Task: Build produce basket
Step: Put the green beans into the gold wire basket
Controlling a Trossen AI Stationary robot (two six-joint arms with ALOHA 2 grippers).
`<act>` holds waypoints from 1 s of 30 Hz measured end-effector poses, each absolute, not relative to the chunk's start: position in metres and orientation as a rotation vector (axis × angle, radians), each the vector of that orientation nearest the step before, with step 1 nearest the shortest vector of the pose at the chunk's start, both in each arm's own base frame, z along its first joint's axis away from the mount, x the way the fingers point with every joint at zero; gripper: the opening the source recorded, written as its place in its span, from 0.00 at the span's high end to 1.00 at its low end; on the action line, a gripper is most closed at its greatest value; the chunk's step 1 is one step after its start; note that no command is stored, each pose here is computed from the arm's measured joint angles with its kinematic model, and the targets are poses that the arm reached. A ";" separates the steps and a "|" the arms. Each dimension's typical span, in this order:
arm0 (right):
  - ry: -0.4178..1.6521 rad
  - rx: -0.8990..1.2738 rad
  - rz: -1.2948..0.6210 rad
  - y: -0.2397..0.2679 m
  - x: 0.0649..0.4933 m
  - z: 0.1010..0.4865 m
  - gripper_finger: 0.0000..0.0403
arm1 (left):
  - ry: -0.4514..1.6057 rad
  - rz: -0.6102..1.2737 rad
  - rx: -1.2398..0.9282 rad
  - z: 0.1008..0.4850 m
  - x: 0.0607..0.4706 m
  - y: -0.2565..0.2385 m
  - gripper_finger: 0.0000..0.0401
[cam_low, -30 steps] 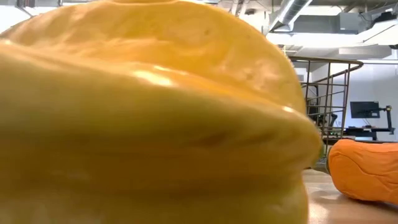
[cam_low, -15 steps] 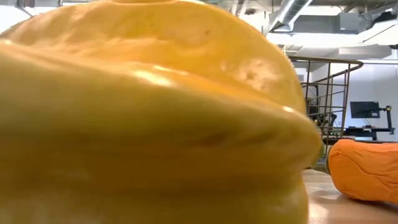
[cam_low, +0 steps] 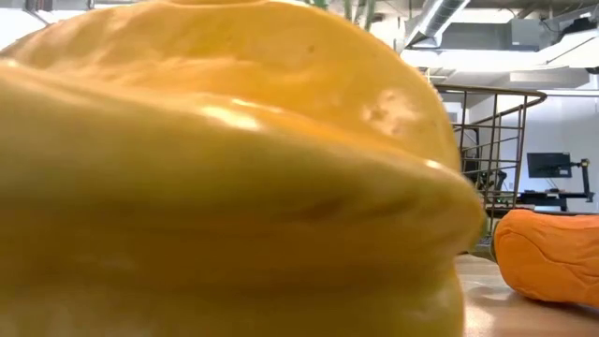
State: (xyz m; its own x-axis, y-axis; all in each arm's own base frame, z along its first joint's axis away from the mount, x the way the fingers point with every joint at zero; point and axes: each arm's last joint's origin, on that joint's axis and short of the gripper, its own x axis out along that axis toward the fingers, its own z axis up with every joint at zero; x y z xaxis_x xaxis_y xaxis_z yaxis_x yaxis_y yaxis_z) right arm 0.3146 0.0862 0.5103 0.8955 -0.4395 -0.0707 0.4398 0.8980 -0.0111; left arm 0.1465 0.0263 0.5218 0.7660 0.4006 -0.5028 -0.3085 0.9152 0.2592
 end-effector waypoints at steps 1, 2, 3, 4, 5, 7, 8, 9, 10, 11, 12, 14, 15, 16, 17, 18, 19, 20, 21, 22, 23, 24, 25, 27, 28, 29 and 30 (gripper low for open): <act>0.094 0.015 -0.473 0.086 0.314 0.507 0.98 | 0.581 0.381 0.163 0.522 0.147 0.026 0.72; 0.113 0.024 -0.489 0.085 0.313 0.505 0.98 | 0.578 0.373 0.161 0.522 0.147 0.026 0.72; 0.132 0.032 -0.501 0.085 0.314 0.502 0.98 | 0.576 0.368 0.160 0.522 0.147 0.026 0.72; 0.142 0.041 -0.519 0.084 0.315 0.498 0.98 | 0.572 0.368 0.159 0.522 0.147 0.026 0.72; 0.152 0.045 -0.535 0.083 0.317 0.494 0.98 | 0.568 0.369 0.159 0.523 0.147 0.026 0.72; 0.169 0.048 -0.551 0.082 0.324 0.481 0.98 | 0.567 0.369 0.159 0.523 0.147 0.026 0.72; 0.170 0.055 -0.558 0.081 0.329 0.474 0.98 | 0.567 0.369 0.159 0.523 0.147 0.026 0.72; 0.174 0.054 -0.564 0.079 0.332 0.467 0.98 | 0.567 0.369 0.158 0.523 0.147 0.026 0.72; 0.173 0.059 -0.568 0.079 0.336 0.460 0.98 | 0.567 0.369 0.158 0.523 0.147 0.026 0.72; 0.160 0.074 -0.572 0.077 0.339 0.454 0.98 | 0.568 0.369 0.158 0.523 0.147 0.026 0.72; 0.145 0.091 -0.576 0.076 0.342 0.449 0.98 | 0.567 0.369 0.157 0.523 0.147 0.026 0.72; 0.143 0.105 -0.585 0.072 0.339 0.440 0.98 | 0.567 0.369 0.153 0.523 0.147 0.026 0.72; 0.121 0.131 -0.590 0.070 0.340 0.436 0.98 | 0.567 0.369 0.153 0.523 0.147 0.026 0.72; 0.108 0.156 -0.596 0.068 0.338 0.432 0.98 | 0.569 0.369 0.153 0.523 0.147 0.026 0.72; 0.118 0.172 -0.604 0.066 0.334 0.425 0.98 | 0.571 0.368 0.153 0.522 0.147 0.026 0.72; 0.123 0.190 -0.609 0.065 0.332 0.418 0.98 | 0.571 0.367 0.153 0.522 0.147 0.026 0.72; 0.116 0.214 -0.611 0.065 0.330 0.411 0.98 | 0.572 0.368 0.153 0.522 0.147 0.026 0.72; 0.109 0.234 -0.629 0.065 0.326 0.405 0.98 | 0.575 0.367 0.153 0.522 0.147 0.026 0.72; 0.103 0.248 -0.657 0.064 0.322 0.397 0.98 | 0.577 0.367 0.153 0.522 0.147 0.026 0.72; 0.086 0.269 -0.676 0.065 0.318 0.391 0.98 | 0.576 0.367 0.153 0.522 0.147 0.026 0.72; 0.075 0.290 -0.690 0.065 0.314 0.384 0.98 | 0.576 0.367 0.153 0.522 0.147 0.026 0.72; 0.066 0.308 -0.701 0.065 0.310 0.377 0.98 | 0.577 0.368 0.153 0.522 0.147 0.026 0.72; 0.066 0.320 -0.710 0.065 0.307 0.370 0.98 | 0.576 0.369 0.153 0.522 0.147 0.026 0.72; 0.074 0.331 -0.729 0.066 0.304 0.355 0.98 | 0.575 0.370 0.153 0.522 0.147 0.026 0.72; 0.085 0.329 -0.736 0.066 0.303 0.349 0.98 | 0.574 0.370 0.152 0.522 0.147 0.026 0.72; 0.100 0.325 -0.741 0.067 0.302 0.342 0.98 | 0.572 0.371 0.150 0.522 0.147 0.026 0.72; 0.116 0.321 -0.748 0.066 0.302 0.338 0.98 | 0.570 0.373 0.146 0.522 0.147 0.026 0.72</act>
